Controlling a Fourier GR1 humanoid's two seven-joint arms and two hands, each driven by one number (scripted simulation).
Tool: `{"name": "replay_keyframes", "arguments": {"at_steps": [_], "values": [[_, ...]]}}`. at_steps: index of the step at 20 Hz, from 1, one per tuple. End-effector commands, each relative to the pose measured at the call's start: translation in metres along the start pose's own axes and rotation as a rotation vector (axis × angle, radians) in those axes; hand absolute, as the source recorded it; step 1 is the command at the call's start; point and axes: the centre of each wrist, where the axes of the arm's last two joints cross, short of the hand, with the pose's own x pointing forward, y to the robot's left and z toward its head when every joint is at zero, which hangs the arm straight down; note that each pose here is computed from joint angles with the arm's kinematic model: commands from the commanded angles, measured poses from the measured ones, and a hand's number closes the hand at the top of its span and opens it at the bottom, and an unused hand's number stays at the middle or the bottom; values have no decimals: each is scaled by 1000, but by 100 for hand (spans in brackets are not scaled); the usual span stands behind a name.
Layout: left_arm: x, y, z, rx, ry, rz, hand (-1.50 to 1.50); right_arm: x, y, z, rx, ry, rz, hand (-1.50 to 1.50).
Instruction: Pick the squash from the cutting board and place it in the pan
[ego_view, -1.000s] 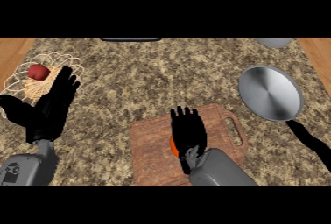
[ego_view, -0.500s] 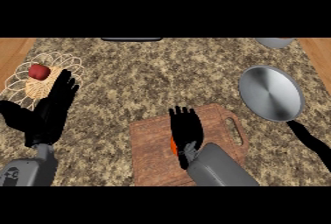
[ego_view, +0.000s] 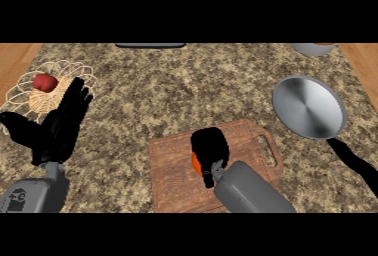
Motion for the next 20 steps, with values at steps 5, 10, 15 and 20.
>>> {"name": "replay_keyframes", "arguments": {"at_steps": [5, 10, 15, 20], "values": [[8, -8, 13, 0, -3, 9, 0, -12, 7, 6, -12, -55, -40, 150], [-5, 8, 2, 25, 12, 10, 0, -59, 27, 59, 9, -206, -56, 150], [7, 26, 11, 33, 24, -1, 0, -80, -8, 93, -278, -175, -6, 150], [-3, 15, 0, 58, 12, -3, 0, -85, -39, 132, -591, -193, 64, 150]]}}
